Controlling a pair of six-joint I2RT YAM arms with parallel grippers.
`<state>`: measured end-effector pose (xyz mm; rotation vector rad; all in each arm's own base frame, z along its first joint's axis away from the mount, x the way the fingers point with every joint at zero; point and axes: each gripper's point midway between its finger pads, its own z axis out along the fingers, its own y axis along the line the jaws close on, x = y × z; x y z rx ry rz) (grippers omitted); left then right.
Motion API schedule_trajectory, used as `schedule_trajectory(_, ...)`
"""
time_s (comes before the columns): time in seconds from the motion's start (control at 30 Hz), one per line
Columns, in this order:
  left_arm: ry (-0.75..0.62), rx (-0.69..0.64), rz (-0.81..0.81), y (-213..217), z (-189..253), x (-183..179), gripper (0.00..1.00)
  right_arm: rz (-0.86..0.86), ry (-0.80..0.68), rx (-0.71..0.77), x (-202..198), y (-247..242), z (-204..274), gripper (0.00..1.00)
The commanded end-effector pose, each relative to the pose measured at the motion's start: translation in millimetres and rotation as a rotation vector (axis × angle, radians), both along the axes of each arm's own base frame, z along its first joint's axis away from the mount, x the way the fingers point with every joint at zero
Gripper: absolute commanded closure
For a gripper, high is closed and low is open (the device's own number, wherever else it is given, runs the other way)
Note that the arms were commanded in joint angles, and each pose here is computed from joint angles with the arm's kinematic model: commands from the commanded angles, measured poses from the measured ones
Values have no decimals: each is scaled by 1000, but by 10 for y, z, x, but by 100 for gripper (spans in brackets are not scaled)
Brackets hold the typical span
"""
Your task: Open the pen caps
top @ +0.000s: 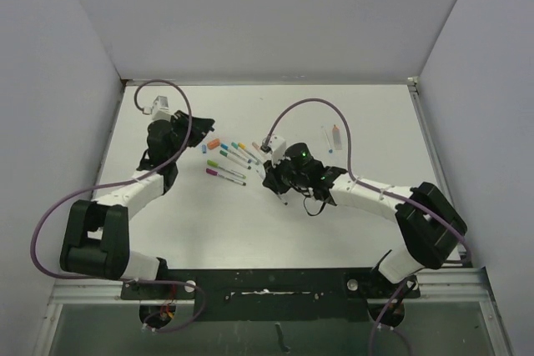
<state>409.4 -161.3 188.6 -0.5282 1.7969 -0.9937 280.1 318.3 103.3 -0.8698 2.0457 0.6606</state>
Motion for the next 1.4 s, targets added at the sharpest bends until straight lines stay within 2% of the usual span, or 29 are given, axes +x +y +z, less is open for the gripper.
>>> schedule_trajectory(0.0, -109, 1, 95, 271, 387, 201, 100, -26, -24, -11, 38, -127, 171, 100)
schedule_trajectory(0.13, -72, 37, 95, 379, 328, 224, 100, -119, -56, -38, 249, -287, 317, 100)
schedule_trajectory(0.3, 49, 144, 85, 527, 22, 213, 100, -306, -49, -71, 704, -684, 508, 100)
schedule_trajectory(0.53, 177, 294, 116, 742, -376, 230, 100, -460, -57, -98, 1186, -1070, 643, 100)
schedule_trajectory(0.83, 291, 426, 135, 966, -772, 365, 100, -533, -36, -123, 1497, -1305, 506, 100)
schedule_trajectory(1.37, 392, 412, 98, 1021, -1372, 526, 98, -538, 1, -123, 1641, -1355, 285, 100)
